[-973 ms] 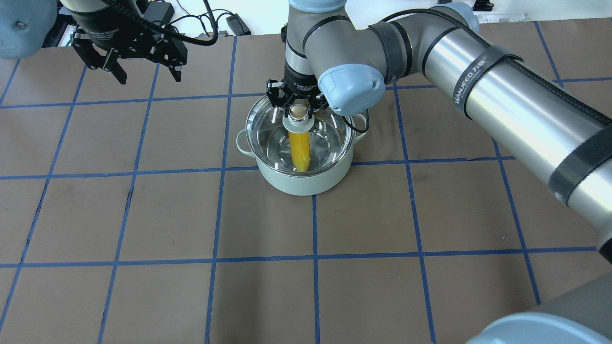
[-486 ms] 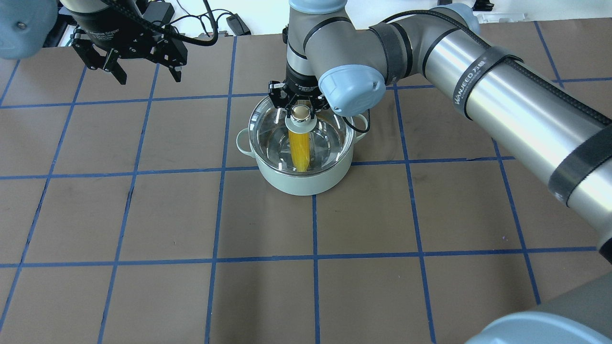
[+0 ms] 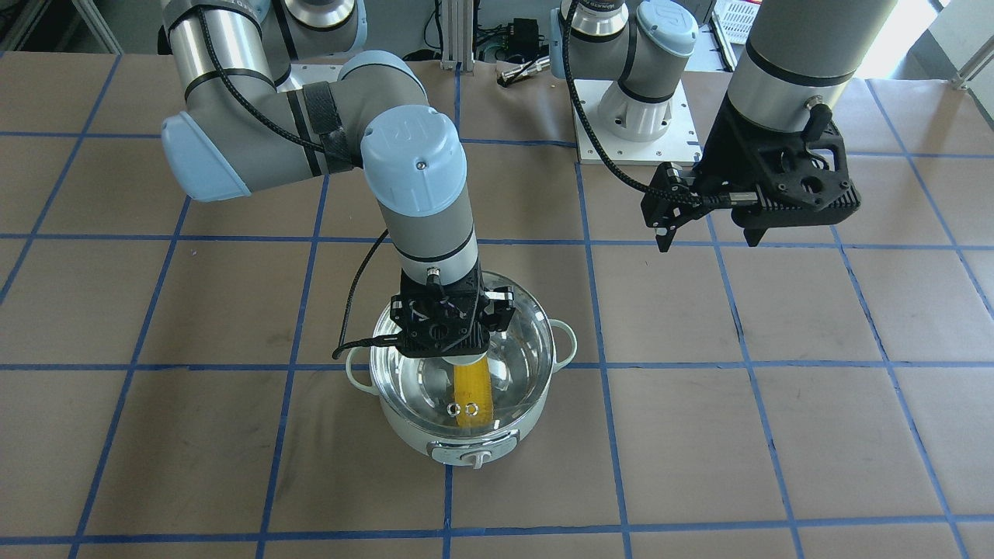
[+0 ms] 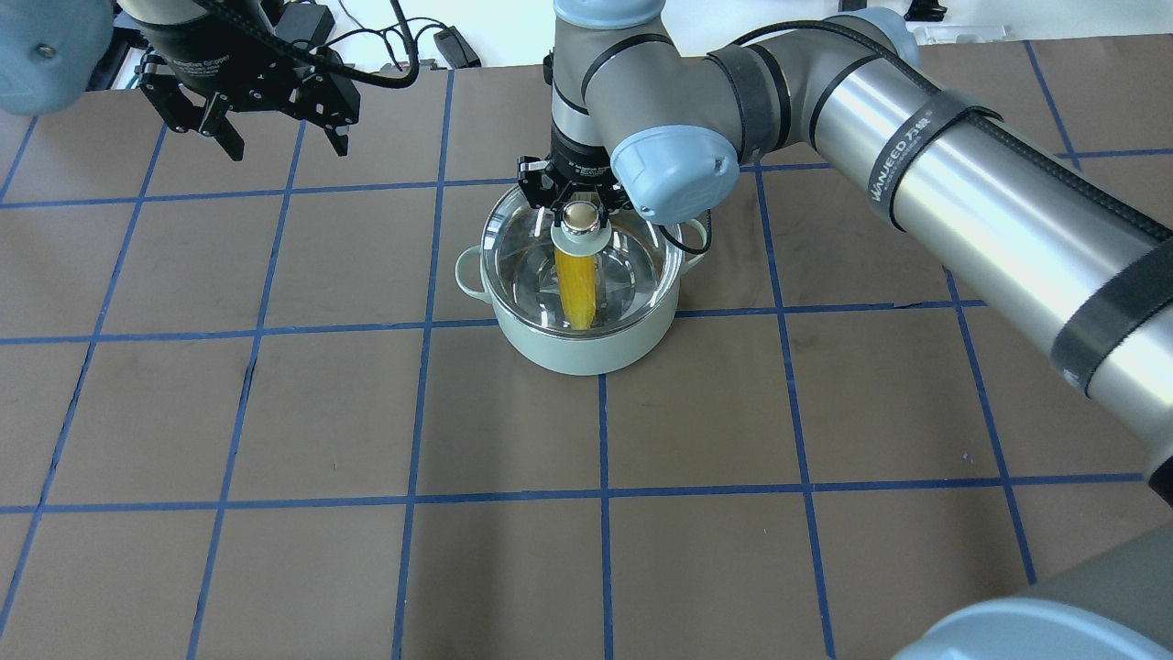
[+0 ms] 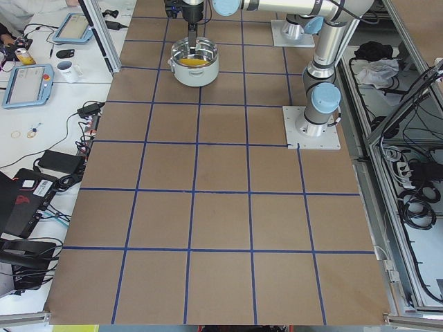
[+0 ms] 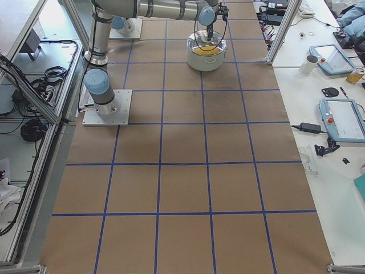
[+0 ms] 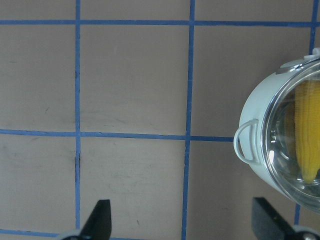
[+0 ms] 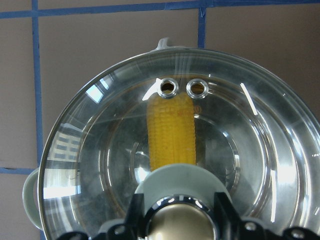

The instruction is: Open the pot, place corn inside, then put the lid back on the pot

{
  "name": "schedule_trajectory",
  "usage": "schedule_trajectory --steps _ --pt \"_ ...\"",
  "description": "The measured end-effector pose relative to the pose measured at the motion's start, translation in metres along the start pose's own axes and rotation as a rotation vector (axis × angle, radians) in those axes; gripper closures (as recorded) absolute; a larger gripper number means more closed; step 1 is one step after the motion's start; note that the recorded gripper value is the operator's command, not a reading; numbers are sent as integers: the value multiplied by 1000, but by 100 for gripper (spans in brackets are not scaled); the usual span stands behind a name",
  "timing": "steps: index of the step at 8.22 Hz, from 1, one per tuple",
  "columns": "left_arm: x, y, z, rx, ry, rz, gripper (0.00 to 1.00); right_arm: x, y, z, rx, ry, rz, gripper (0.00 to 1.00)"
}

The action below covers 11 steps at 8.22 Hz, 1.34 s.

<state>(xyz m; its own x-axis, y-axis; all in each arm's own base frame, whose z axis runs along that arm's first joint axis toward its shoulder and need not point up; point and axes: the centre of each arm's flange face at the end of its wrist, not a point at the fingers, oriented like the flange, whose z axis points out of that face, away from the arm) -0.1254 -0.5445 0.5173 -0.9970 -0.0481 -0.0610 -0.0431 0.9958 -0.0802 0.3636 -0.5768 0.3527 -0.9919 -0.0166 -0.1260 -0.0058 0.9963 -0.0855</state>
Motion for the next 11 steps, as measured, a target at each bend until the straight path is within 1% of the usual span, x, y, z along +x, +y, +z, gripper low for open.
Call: schedule_trajectory --steps 1,2,3,4,7,8,9,10,11 --pt "0 0 0 0 0 0 0 0 0 0 0 -1 0 53" --pt "0 0 0 0 0 0 0 0 0 0 0 0 -1 31" --pt "0 0 0 0 0 0 0 0 0 0 3 1 -6 17" --pt "0 0 0 0 1 -1 0 0 0 0 5 2 -9 0" --pt "0 0 0 0 0 -1 0 0 -1 -9 18 -2 -15 0" --pt "-1 0 1 0 0 -1 0 5 -2 -25 38 -7 -27 0" --pt "0 0 1 0 -1 -1 0 20 -3 -51 56 -7 -55 0" --pt "0 0 1 0 -1 -1 0 50 -4 -83 56 1 -84 0" --pt "0 -1 1 1 0 -1 0 89 1 -119 39 17 -112 0"
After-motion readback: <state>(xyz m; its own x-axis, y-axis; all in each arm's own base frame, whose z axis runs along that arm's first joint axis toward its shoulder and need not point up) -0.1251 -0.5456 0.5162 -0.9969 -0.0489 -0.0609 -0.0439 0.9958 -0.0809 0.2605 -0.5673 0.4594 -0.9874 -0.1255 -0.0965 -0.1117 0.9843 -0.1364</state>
